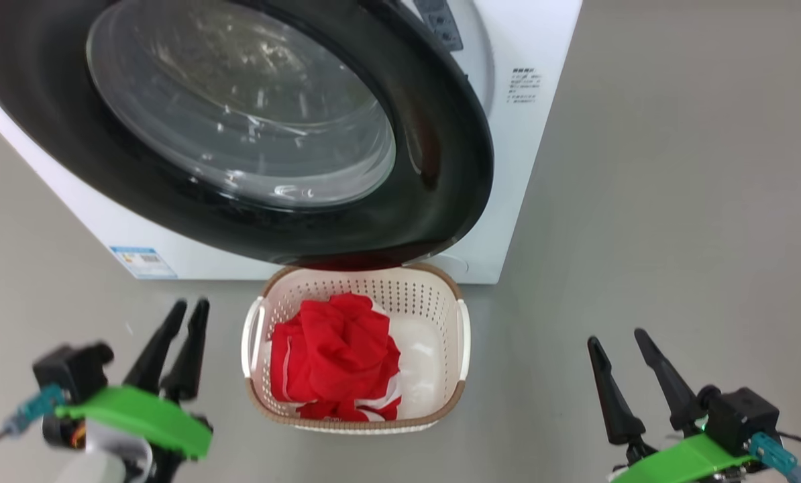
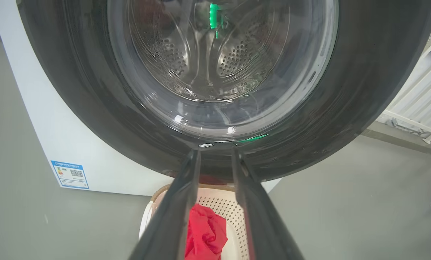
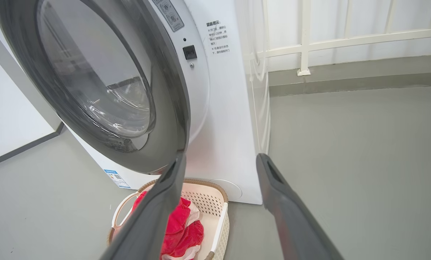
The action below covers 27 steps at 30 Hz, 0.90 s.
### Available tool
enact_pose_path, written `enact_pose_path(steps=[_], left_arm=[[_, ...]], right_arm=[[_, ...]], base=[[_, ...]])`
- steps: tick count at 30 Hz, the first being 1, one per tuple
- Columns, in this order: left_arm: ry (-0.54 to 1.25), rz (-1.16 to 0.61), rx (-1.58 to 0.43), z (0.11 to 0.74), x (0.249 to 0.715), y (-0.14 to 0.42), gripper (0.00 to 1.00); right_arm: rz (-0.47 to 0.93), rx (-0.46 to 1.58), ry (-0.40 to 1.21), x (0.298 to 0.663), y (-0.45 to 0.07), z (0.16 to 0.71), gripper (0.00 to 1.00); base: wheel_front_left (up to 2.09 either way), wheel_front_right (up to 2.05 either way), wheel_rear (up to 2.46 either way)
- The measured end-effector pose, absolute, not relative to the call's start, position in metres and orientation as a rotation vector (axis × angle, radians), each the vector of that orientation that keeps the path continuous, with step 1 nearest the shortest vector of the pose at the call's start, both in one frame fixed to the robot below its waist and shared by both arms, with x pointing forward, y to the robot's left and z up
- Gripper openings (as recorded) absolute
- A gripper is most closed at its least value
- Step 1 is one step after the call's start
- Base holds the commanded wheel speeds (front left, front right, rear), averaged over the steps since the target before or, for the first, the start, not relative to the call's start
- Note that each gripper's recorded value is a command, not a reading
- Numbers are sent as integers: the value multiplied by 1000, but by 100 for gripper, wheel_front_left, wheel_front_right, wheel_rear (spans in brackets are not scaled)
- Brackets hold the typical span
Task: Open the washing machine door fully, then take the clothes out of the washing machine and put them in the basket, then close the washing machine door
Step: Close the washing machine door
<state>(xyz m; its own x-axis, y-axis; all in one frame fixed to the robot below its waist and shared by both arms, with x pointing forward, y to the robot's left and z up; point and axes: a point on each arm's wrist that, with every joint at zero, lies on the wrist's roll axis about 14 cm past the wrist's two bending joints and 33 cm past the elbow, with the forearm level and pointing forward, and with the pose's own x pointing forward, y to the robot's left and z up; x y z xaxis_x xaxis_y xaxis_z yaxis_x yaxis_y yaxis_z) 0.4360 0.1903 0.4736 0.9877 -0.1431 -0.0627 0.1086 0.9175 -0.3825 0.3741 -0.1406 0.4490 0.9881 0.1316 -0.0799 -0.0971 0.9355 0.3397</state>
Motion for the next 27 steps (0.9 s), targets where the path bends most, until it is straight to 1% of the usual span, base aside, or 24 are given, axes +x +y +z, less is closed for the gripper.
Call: enact_pose_path(steps=[1, 2, 4, 5, 7, 9, 27], left_arm=[[91, -123, -387, 472, 431, 191, 48], [92, -115, -387, 470, 426, 192, 56], [94, -109, -384, 468, 422, 193, 65], [96, -100, -384, 466, 417, 195, 71], [101, -84, -373, 462, 409, 199, 91], [106, -67, -368, 458, 401, 203, 100], [88, 45, -275, 452, 354, 229, 100]], right_arm=[[112, 342, 103, 371, -142, 449, 100], [107, 341, 103, 368, -144, 449, 100], [103, 339, 104, 366, -145, 449, 100], [96, 339, 104, 363, -147, 449, 100], [81, 338, 105, 357, -152, 448, 100], [66, 335, 106, 351, -156, 447, 100], [-34, 330, 101, 318, -187, 446, 100]], base=[[0, 0, 0], [0, 0, 0], [0, 0, 0], [0, 0, 0], [0, 0, 0], [0, 0, 0], [0, 0, 0]])
